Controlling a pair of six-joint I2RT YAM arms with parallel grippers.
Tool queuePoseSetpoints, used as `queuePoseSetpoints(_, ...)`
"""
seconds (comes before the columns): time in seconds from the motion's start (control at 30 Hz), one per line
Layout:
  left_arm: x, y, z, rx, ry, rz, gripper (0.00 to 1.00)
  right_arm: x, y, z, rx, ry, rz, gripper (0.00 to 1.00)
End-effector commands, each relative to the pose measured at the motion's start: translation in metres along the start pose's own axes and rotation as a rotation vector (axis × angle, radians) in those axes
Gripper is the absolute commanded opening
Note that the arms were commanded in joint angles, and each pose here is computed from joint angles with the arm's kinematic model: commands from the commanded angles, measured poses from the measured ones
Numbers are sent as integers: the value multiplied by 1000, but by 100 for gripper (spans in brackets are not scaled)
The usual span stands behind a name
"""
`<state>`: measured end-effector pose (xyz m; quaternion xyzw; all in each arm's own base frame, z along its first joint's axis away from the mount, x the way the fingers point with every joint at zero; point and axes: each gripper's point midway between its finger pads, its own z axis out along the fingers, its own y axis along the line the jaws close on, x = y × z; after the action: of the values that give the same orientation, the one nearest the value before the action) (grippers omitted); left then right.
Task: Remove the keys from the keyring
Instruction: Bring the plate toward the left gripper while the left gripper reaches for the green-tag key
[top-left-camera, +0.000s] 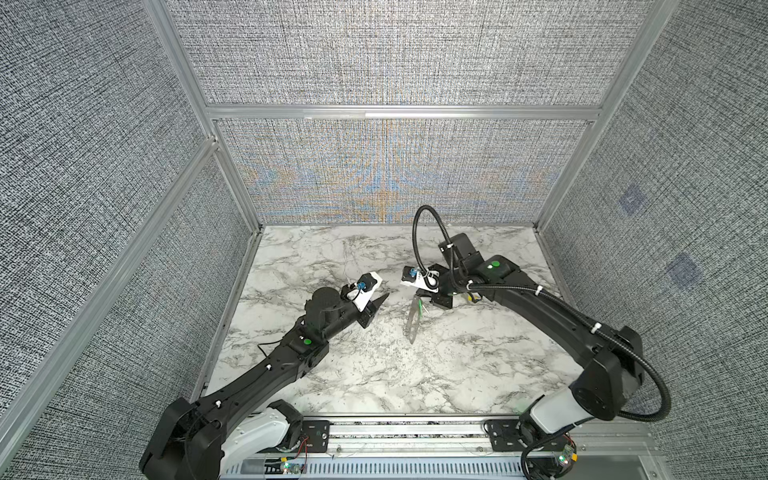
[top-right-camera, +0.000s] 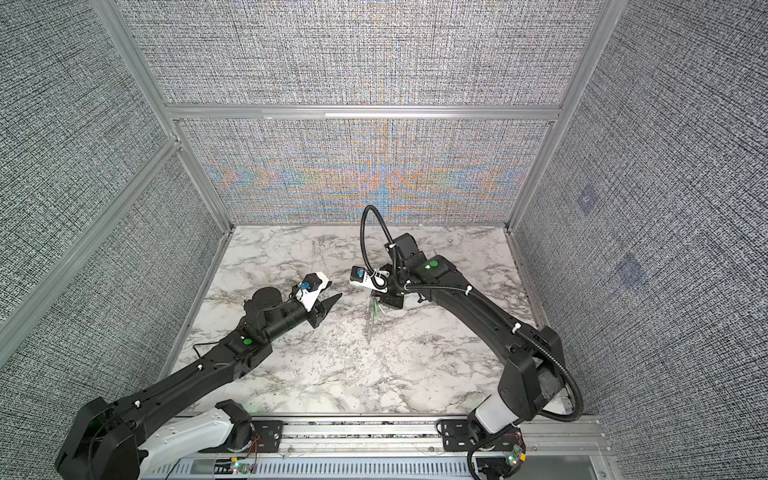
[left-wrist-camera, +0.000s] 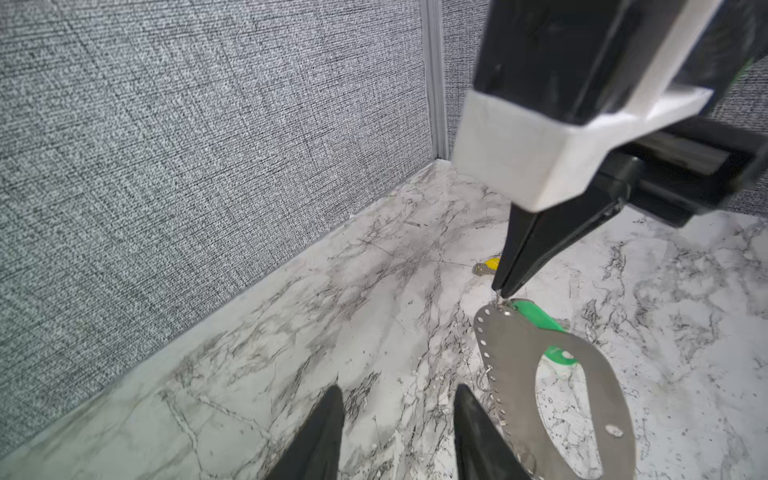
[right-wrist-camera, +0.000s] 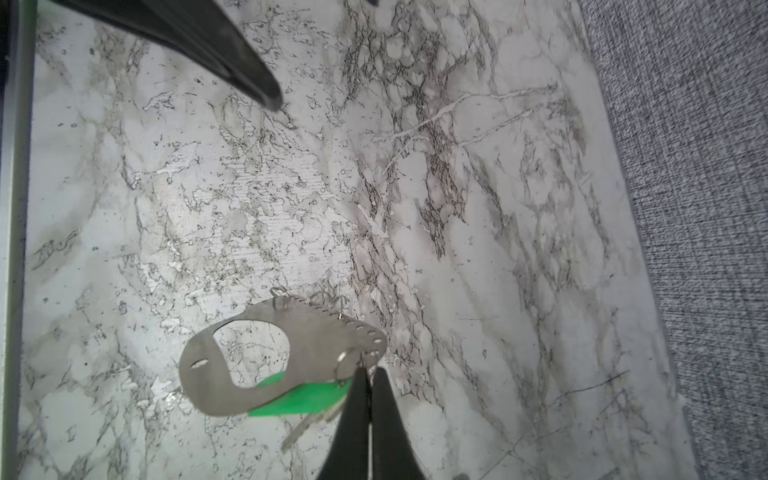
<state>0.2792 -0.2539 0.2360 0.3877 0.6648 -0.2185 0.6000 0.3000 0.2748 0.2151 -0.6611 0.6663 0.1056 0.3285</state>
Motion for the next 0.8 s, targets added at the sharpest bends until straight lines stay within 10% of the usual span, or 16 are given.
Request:
queuePoseSetpoints(0.0,-10,-7,2,49,-43,71,45,-7,10,-10,-26,-50,-125,0)
queuePoseSetpoints(0.77,-28,-64,19,373,-174,124,25,-33,26,-35,12,-285,-174,0)
